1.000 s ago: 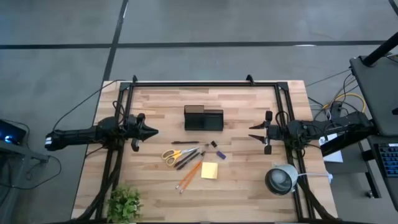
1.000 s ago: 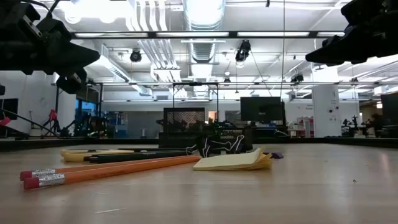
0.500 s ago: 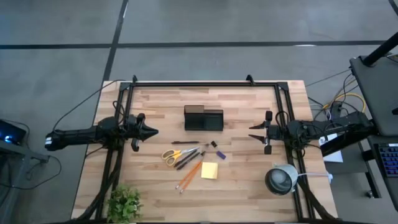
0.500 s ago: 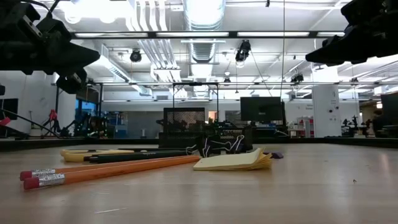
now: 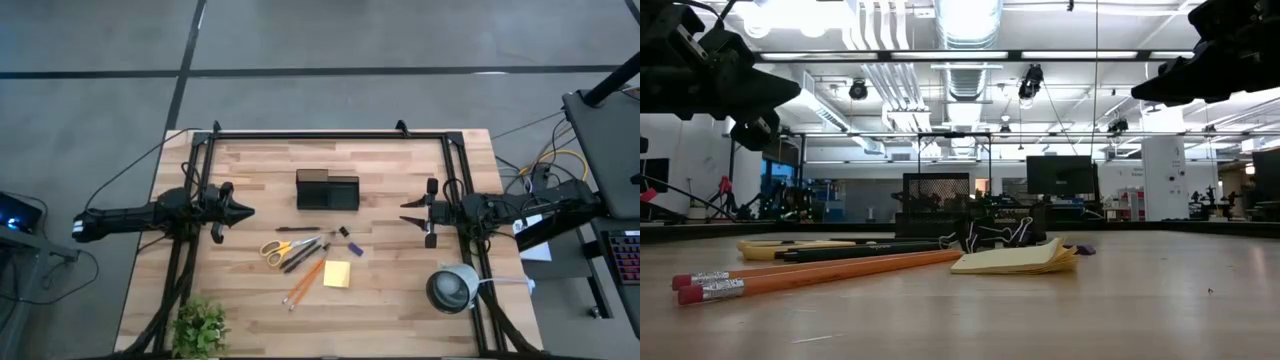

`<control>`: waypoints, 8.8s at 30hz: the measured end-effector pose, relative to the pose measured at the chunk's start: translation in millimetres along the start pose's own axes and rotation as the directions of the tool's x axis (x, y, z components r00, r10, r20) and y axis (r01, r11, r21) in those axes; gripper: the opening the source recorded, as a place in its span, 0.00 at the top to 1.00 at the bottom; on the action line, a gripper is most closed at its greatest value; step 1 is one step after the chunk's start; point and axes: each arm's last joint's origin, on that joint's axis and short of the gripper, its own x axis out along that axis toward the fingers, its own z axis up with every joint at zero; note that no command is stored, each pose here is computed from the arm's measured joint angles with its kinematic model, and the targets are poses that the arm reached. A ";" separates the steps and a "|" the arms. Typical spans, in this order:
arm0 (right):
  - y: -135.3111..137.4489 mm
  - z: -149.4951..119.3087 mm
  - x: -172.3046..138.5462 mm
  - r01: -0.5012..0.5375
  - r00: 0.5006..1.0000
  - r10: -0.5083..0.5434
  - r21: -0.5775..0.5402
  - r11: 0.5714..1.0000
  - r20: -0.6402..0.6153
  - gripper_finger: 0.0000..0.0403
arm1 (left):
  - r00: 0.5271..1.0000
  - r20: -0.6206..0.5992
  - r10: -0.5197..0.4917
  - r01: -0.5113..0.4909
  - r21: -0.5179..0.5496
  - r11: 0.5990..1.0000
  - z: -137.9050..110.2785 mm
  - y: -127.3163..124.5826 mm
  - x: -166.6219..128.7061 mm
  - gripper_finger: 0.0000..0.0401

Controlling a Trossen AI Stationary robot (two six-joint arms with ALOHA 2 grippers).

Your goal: Pick and place office supplies into organizer

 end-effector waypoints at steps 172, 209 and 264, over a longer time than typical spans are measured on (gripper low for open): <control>14.1 20.6 70.6 -0.081 0.992 -0.032 0.812 0.578 0.121 0.68 | 1.000 0.001 0.000 0.000 0.000 1.000 0.0 0.0 0.0 0.98; 37.7 39.5 164.8 0.471 0.800 0.126 0.743 0.476 -0.587 0.68 | 1.000 0.001 0.000 0.000 0.000 1.000 0.1 0.0 0.0 0.98; 8.4 -9.4 201.4 0.557 0.706 0.120 0.653 0.513 -0.698 0.48 | 1.000 0.001 0.000 0.000 0.000 1.000 0.1 0.0 0.0 0.98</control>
